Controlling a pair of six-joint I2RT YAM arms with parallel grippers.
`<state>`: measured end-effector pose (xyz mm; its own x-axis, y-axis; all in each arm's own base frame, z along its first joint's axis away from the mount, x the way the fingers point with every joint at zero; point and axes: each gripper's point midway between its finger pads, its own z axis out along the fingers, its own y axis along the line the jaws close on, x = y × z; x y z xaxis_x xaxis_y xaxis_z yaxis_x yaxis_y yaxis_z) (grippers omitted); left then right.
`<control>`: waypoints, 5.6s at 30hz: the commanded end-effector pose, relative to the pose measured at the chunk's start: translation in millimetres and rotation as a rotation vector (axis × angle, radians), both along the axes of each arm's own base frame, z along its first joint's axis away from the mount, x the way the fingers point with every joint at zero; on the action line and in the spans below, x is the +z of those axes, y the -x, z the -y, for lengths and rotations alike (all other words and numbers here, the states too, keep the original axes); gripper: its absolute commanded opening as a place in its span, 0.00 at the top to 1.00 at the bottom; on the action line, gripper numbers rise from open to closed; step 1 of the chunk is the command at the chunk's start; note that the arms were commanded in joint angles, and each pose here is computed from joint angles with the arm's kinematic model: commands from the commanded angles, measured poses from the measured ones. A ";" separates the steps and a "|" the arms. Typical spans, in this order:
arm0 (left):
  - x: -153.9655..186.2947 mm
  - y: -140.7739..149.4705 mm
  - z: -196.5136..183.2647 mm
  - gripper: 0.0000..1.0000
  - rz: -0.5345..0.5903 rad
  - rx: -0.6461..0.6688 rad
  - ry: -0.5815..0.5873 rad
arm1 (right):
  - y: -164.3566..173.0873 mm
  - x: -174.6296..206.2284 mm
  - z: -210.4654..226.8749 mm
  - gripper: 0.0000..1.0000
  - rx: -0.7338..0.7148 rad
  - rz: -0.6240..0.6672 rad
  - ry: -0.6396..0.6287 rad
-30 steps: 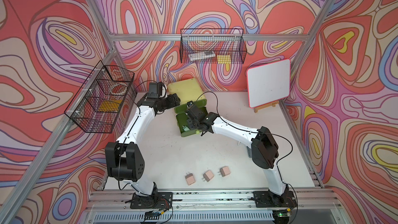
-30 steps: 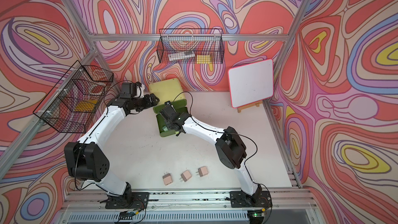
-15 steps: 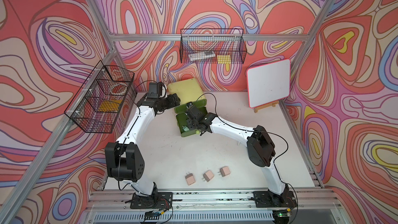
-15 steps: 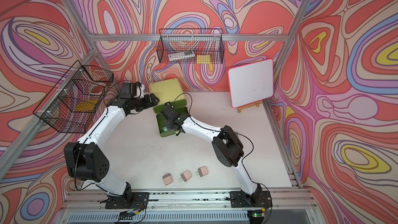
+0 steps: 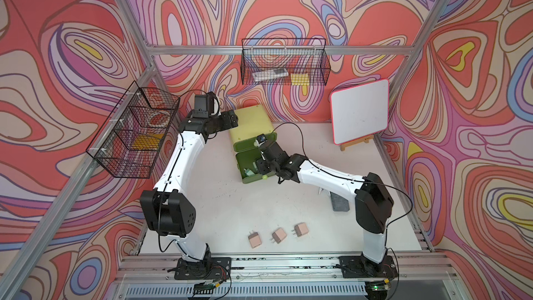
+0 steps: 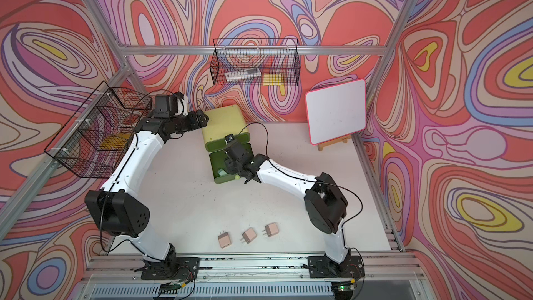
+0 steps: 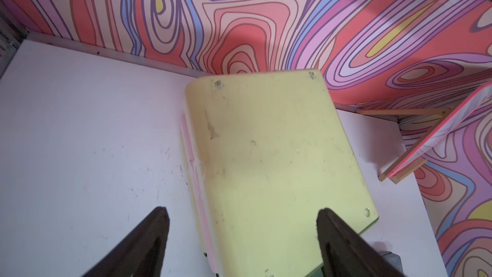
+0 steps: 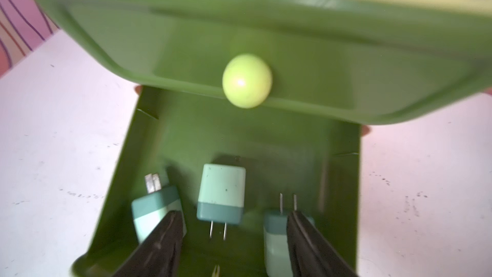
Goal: Place the plugs into the drawer by color
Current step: Place the plug in the drawer, then close the drawer in the storage box, then open the drawer in the storage box.
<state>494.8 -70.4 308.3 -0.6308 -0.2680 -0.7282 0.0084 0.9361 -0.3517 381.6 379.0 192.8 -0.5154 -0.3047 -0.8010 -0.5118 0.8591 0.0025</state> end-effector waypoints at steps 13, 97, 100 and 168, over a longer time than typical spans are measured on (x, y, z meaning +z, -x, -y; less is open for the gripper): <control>-50.3 -45.2 -11.3 0.15 -0.133 -0.004 -0.065 | 59.5 -34.5 19.6 0.44 0.078 0.029 -0.168; -104.1 -1.4 -9.6 0.19 -0.252 -0.008 -0.004 | -86.0 -38.7 -35.6 0.50 -0.110 0.268 -0.408; -108.3 -1.2 -11.3 0.19 -0.262 0.000 -0.011 | -66.3 -30.9 -29.4 0.50 -0.056 0.230 -0.451; -135.6 -6.6 -12.4 0.19 -0.315 0.006 0.006 | -91.1 -136.3 4.9 0.97 -0.096 -0.323 -0.991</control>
